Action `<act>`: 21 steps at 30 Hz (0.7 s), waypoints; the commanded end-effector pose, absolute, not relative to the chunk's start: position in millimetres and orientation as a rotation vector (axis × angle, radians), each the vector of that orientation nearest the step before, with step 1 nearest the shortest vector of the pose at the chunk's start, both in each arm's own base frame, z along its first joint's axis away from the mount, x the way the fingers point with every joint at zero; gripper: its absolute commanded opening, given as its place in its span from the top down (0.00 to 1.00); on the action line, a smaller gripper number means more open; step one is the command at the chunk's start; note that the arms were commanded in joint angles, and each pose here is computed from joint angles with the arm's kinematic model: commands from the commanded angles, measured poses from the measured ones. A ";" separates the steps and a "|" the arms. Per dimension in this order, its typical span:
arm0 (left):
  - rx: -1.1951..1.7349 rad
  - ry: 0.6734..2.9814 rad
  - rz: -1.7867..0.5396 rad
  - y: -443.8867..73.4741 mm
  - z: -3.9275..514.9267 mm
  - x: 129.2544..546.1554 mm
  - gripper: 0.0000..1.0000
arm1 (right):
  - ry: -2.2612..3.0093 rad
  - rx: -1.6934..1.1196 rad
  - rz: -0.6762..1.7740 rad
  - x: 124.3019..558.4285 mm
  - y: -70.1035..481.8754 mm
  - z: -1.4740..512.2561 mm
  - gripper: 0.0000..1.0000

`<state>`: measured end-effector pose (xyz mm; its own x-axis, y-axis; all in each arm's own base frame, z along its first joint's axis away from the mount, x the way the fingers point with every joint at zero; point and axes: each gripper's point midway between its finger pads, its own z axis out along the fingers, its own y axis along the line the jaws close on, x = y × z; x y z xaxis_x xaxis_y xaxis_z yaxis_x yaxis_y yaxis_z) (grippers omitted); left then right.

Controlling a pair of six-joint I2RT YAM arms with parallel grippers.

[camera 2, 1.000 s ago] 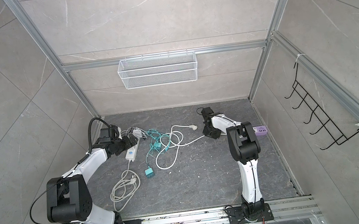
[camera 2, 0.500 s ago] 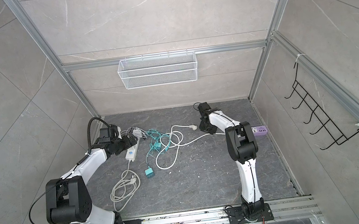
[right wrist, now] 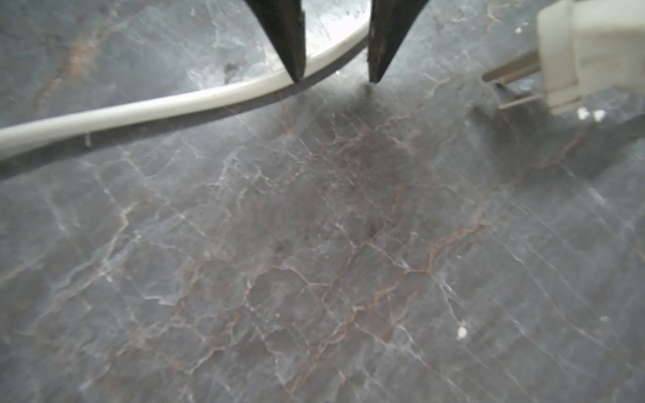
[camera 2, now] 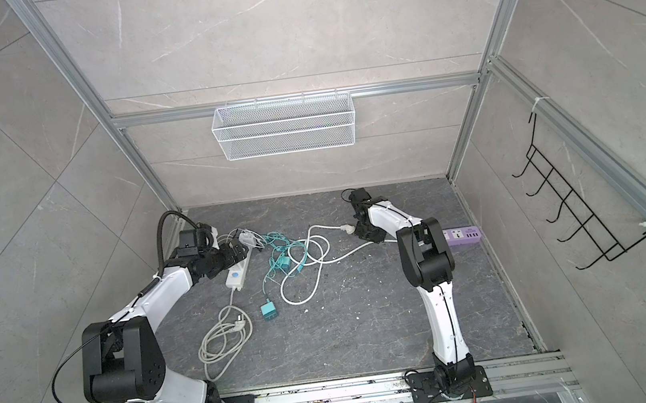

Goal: Insert the plug

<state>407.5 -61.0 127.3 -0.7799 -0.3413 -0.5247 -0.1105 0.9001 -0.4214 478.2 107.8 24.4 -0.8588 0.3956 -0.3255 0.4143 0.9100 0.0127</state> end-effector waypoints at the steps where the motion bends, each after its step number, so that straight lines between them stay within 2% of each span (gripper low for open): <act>1: -0.282 2.405 -0.517 -65.8 142.6 415.4 0.00 | 2.892 0.570 -0.169 426.8 113.2 1.8 0.74; 5: -0.265 2.402 -0.570 -73.7 141.8 416.9 0.00 | 2.939 0.508 -0.185 390.3 135.6 -6.9 0.73; 13: -0.188 2.376 -0.608 -85.6 149.9 408.2 0.00 | 3.035 0.420 0.021 322.6 214.4 -33.9 0.73; 16: -0.163 2.378 -0.629 -91.9 149.3 404.4 0.00 | 3.036 0.350 0.066 312.7 242.4 -30.9 0.73; 21: 0.025 2.408 -0.658 -125.4 143.6 397.6 0.00 | 2.980 0.302 0.125 326.7 254.0 -3.8 0.71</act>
<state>400.7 -100.5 132.2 -0.8069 -0.2422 -0.5387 0.0404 0.8873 -0.4594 351.4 256.4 17.1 -0.9426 0.1969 -0.2696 0.1740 0.9790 0.1064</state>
